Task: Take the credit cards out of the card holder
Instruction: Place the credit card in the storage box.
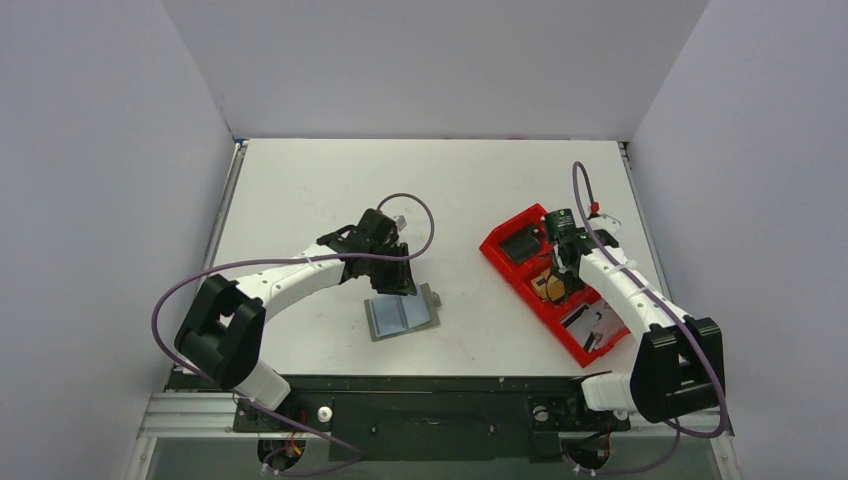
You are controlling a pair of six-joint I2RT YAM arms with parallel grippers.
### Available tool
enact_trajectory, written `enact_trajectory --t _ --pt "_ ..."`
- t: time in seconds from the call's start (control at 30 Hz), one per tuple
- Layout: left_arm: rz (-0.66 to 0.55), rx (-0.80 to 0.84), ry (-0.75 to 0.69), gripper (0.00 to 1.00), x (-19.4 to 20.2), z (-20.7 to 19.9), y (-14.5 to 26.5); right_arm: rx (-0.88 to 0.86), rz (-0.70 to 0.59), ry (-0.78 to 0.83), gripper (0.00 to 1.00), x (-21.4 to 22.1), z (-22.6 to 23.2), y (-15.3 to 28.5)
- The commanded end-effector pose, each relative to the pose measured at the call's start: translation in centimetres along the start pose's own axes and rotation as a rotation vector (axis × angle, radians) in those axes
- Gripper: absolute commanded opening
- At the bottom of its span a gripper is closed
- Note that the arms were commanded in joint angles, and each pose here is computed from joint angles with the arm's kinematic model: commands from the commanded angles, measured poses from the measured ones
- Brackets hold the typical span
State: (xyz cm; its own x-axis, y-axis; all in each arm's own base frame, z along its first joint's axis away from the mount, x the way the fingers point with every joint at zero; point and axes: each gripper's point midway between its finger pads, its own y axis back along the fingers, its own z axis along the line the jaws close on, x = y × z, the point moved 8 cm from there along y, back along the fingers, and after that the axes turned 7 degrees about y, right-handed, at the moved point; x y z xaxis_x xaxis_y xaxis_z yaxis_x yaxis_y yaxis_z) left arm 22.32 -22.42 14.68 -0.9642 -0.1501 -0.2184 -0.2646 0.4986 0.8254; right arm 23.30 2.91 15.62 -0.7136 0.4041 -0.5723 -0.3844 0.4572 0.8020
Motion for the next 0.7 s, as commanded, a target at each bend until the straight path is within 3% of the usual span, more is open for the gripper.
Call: enact_trajectory --t 0.0,0.13,0.27,0.47,0.67 --pt "-0.045 0.050 -0.029 0.27 -0.7 -1.3 1.2 -0.028 -0.047 -0.021 0.32 -1.6 0.6 0.5" --pt "-0.046 0.049 -0.026 0.27 -0.7 -1.3 1.3 -0.074 -0.059 -0.028 0.45 -2.1 0.7 1.4" --pt "-0.049 0.044 -0.024 0.27 -0.8 -1.3 1.3 -0.145 -0.081 -0.019 0.53 -2.7 1.1 2.9" --pt "-0.106 -0.007 0.000 0.27 -1.6 -0.4 2.0 -0.327 -0.125 0.067 0.57 -2.0 3.7 6.7" --pt "-0.176 -0.075 0.064 0.27 -2.5 2.2 3.6 -0.618 -0.145 0.167 0.57 0.3 7.9 11.0"
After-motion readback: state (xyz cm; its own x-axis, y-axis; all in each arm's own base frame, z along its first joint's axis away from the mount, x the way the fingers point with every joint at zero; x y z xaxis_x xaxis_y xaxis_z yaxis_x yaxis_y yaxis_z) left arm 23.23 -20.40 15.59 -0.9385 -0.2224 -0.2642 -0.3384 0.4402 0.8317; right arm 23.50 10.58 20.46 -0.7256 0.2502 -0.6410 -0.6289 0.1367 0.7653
